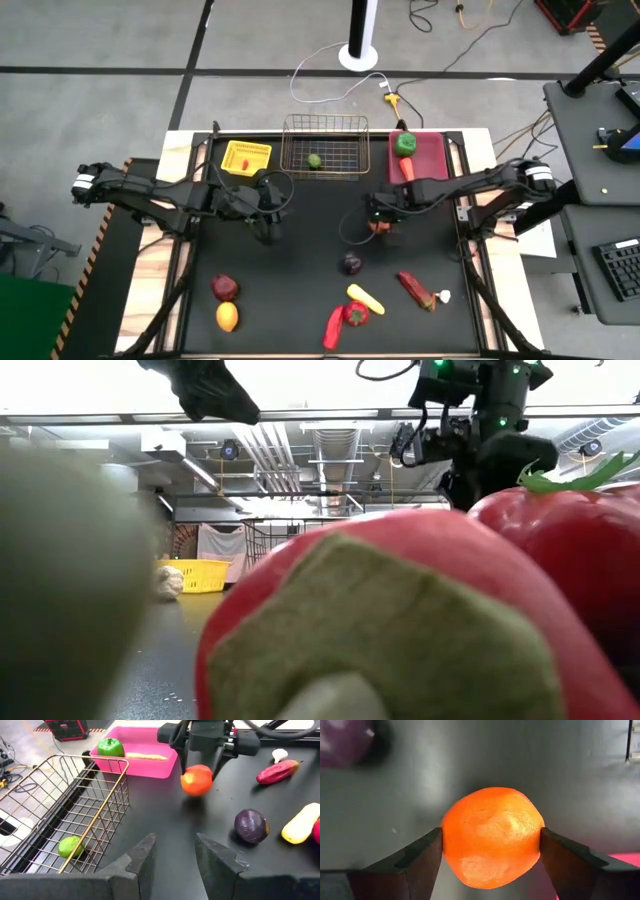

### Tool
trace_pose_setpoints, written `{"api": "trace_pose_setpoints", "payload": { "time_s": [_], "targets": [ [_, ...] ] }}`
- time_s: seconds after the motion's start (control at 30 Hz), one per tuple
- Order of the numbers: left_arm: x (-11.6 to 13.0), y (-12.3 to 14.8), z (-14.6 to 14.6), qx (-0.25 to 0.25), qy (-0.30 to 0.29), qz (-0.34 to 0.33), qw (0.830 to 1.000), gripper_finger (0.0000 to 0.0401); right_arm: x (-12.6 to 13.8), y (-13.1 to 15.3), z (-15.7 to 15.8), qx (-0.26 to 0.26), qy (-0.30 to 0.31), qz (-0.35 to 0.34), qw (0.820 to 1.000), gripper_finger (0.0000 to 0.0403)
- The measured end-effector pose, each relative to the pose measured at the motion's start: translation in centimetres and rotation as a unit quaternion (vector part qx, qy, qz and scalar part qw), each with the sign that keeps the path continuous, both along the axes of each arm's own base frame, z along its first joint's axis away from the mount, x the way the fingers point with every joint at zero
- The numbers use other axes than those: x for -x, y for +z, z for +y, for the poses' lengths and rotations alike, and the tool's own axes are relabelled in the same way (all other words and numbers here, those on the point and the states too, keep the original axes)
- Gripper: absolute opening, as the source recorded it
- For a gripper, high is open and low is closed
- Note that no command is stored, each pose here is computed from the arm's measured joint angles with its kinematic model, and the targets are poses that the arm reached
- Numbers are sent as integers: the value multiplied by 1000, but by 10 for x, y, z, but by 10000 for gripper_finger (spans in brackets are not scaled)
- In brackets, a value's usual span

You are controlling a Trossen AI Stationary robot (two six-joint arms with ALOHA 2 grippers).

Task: Sort produce into baskets
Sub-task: Put the orange into the gold wire basket

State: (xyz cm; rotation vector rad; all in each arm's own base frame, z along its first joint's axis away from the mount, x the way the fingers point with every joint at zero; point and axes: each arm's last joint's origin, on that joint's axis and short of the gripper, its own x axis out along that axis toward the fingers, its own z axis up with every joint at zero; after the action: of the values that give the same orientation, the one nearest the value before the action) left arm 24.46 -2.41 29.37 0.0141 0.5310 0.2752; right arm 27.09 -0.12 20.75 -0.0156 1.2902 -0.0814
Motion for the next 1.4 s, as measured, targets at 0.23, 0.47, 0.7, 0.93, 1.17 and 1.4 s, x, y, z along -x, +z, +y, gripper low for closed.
{"api": "trace_pose_setpoints", "payload": {
  "time_s": [0.23, 0.47, 0.7, 0.93, 1.17, 1.4],
  "targets": [
    [0, 1, 0, 2, 0, -4, 1000, 119, -4, 6, 12, -8, 2, -54, 999, 297],
    [-3, 6, -1, 7, -1, -35, 999, 119, -5, 1, 21, -12, 16, -154, 988, 296],
    [-8, 16, -1, 32, 7, -96, 995, 119, -6, -2, 23, 6, 60, -289, 956, 295],
    [-10, 21, -1, 38, 17, -126, 991, 119, -6, 2, 23, 31, 90, -404, 910, 295],
    [-8, 22, 3, 5, 86, -136, 987, 119, -4, -1, 24, 33, 108, -447, 887, 295],
    [-8, 25, 5, -9, 120, -150, 981, 119, -3, -2, 24, 51, 131, -458, 878, 295]
  ]
}}
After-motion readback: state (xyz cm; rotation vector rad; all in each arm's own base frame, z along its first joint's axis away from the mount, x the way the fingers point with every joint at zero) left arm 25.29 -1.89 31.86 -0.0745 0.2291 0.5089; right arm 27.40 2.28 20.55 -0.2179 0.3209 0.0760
